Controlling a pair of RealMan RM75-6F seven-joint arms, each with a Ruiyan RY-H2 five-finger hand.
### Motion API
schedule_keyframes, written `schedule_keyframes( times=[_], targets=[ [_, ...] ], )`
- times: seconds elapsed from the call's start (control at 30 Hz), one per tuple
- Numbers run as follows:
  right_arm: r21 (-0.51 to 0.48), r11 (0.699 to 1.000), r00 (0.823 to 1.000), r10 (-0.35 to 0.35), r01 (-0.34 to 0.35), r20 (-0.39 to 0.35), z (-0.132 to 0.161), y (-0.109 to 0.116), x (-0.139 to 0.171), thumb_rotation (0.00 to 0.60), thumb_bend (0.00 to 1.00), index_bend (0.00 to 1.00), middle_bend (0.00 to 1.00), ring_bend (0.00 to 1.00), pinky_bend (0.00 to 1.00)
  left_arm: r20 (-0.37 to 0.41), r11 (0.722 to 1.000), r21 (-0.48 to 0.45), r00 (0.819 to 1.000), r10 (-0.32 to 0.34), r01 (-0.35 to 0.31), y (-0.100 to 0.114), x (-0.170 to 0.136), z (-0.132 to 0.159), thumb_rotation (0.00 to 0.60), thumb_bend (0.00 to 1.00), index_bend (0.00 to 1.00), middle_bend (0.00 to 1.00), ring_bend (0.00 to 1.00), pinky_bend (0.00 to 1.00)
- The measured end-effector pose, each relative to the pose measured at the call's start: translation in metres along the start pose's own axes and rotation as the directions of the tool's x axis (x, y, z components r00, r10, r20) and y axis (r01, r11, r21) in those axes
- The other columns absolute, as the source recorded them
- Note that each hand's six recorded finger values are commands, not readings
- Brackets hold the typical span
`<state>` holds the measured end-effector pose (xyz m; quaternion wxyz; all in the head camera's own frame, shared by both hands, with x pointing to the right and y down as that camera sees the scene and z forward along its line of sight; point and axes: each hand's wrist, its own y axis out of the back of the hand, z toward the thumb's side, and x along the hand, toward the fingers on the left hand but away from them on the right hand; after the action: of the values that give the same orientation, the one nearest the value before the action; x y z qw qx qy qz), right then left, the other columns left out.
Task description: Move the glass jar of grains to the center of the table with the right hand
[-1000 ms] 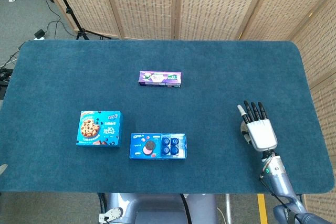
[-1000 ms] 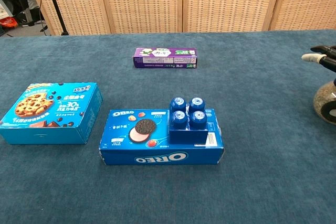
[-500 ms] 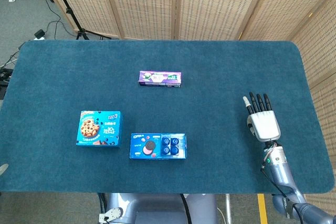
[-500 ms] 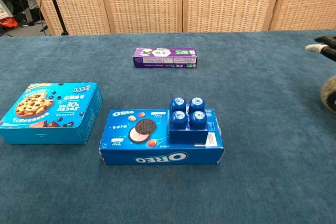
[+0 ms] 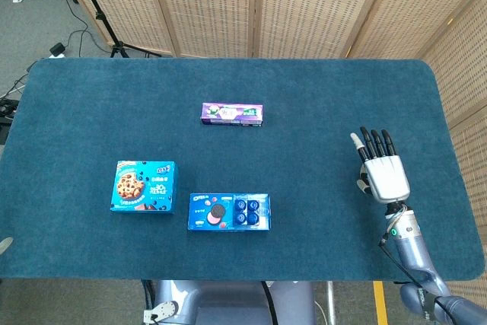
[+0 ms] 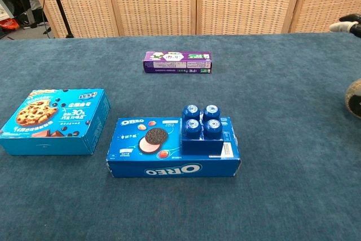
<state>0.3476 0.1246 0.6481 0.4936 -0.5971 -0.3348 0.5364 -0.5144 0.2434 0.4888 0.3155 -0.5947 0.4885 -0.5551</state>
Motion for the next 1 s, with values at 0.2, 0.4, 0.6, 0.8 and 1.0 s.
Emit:
schedule_keyframes(
  times=[0.2,0.4,0.6,0.8,1.0],
  targets=[
    [-0.324,0.946,1.000,0.010,-0.008,0.004,-0.001,0.029,0.010,0.600,0.89,0.00,0.00,0.00,0.00,0.011,1.000,-0.015,1.000,-0.001,0.002,0.002,-0.003,0.001,0.600,0.00,0.00,0.00,0.00,0.00],
    [-0.682,0.729,0.987,0.141,-0.053,0.074,-0.036,0.041,0.014,0.600,1.00,0.00,0.00,0.00,0.00,0.018,1.000,-0.027,1.000,0.000,0.001,0.004,-0.003,0.000,0.600,0.00,0.00,0.00,0.00,0.00],
    [-0.869,0.494,0.942,0.301,-0.018,0.152,-0.077,0.036,0.022,0.600,1.00,0.00,0.00,0.00,0.00,0.020,1.000,-0.030,1.000,-0.004,0.005,0.004,-0.004,0.000,0.600,0.00,0.00,0.00,0.00,0.00],
    [-0.940,0.338,0.888,0.419,0.039,0.187,-0.102,0.024,0.034,0.600,1.00,0.00,0.00,0.00,0.00,0.025,0.999,-0.030,1.000,-0.010,0.011,0.003,-0.003,0.000,0.600,0.00,0.00,0.00,0.00,0.00],
    [-0.976,0.208,0.808,0.563,0.067,0.175,-0.112,0.002,0.050,0.600,1.00,0.00,0.00,0.00,0.00,0.026,0.999,-0.037,1.000,-0.014,0.015,0.003,-0.003,0.000,0.600,0.00,0.00,0.00,0.00,0.00]
  ],
)
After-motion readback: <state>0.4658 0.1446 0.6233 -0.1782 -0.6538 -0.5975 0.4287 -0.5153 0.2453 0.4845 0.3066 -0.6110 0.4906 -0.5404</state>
